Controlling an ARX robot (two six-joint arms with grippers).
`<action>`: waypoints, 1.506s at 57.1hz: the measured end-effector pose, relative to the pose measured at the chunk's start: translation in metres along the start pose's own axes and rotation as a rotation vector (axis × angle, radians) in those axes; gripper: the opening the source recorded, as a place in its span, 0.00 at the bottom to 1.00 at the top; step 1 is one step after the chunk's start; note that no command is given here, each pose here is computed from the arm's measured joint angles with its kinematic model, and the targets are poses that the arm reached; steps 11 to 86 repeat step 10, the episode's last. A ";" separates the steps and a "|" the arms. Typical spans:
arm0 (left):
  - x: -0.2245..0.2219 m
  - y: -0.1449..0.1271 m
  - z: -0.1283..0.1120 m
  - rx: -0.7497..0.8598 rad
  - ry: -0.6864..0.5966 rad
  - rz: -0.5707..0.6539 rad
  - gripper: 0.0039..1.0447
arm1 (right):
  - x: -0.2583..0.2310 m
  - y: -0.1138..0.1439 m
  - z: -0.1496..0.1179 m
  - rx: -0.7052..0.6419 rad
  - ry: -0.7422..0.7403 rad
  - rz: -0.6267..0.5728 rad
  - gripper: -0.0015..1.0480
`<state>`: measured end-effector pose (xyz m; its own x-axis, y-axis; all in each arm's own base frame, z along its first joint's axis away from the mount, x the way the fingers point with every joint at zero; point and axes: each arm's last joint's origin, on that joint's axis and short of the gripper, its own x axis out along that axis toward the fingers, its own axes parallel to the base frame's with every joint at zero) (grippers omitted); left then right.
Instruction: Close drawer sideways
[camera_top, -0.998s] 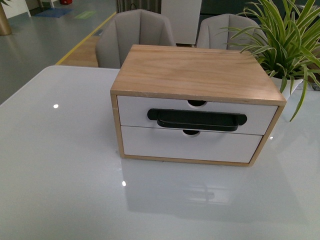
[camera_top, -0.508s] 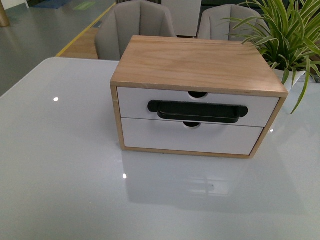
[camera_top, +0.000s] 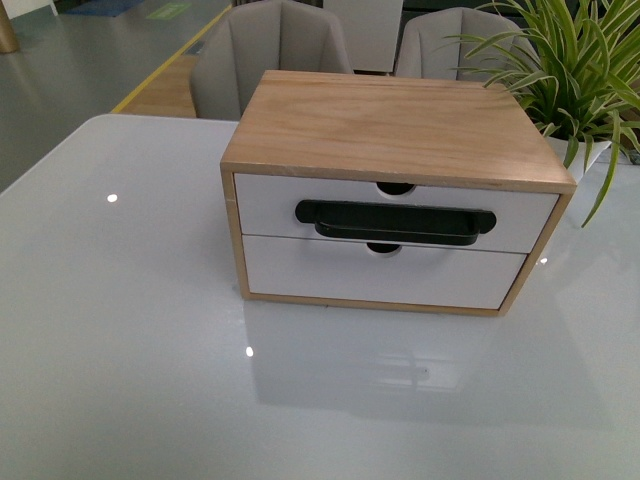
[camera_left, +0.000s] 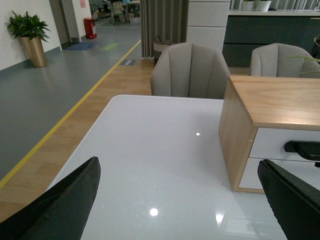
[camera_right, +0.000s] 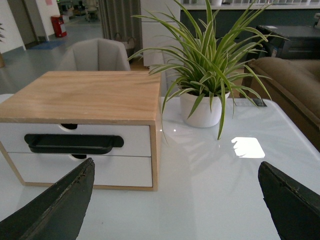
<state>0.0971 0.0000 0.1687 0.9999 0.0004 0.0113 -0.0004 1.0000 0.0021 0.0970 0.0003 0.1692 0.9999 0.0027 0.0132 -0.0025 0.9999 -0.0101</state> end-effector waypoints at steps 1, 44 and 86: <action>0.000 0.000 0.000 0.000 0.000 0.000 0.92 | 0.000 0.000 0.000 0.000 0.000 0.000 0.91; 0.000 0.000 0.000 0.000 0.000 0.000 0.92 | 0.000 0.000 0.000 0.000 0.000 0.000 0.91; 0.000 0.000 0.000 0.000 0.000 0.000 0.92 | 0.000 0.000 0.000 0.000 0.000 0.000 0.91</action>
